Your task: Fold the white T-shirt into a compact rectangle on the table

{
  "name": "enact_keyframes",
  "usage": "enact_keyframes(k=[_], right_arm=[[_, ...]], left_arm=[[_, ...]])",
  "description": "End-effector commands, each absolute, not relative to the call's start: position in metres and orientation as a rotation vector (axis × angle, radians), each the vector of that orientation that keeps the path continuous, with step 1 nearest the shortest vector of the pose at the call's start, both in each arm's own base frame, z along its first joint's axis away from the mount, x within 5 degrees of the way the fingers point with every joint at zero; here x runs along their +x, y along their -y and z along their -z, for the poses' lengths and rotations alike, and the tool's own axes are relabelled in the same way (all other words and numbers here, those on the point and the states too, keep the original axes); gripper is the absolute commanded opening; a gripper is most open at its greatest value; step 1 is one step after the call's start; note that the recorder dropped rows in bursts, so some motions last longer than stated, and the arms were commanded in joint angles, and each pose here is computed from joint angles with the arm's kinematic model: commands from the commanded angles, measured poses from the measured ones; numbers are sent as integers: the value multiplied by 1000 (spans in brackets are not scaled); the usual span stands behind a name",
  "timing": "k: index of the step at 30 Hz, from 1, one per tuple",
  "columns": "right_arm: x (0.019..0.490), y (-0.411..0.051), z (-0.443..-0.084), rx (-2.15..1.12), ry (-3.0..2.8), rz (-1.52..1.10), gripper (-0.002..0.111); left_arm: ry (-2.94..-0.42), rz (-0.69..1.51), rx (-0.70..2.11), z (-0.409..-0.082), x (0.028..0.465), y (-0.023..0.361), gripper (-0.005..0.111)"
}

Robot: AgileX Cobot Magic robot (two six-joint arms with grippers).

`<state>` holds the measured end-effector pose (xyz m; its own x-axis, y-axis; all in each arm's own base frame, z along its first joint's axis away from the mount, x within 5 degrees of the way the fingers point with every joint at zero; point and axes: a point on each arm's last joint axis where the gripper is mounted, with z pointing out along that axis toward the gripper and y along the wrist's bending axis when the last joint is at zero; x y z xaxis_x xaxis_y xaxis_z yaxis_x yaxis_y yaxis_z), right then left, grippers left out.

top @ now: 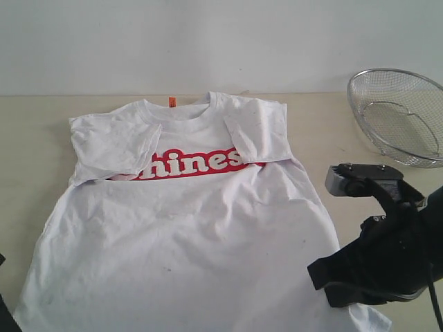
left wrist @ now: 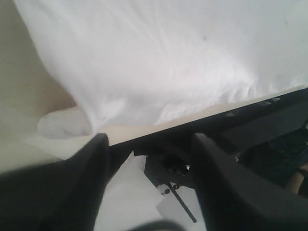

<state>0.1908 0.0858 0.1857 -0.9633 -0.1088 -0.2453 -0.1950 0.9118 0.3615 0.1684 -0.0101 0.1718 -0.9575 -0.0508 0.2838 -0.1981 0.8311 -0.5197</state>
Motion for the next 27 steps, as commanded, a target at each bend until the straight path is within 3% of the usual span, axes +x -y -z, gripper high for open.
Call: enact_keyframes(k=[1,8,19,27], right_arm=[[190,-85,-186,-243,-2843,-565,0],[190,-85,-186,-243,-2843,-565,0],[191,-85,-186,-249,-2838,-562,0],[191,-85,-186,-255,-2835,-560,0]], left_arm=[[2704,-766,190,-162,168,7,49],[2693,-639,237,-151,169,0,49],[2662,-717,353,-134,180,4,49],[2599,-900,407,-122,190,13,49]])
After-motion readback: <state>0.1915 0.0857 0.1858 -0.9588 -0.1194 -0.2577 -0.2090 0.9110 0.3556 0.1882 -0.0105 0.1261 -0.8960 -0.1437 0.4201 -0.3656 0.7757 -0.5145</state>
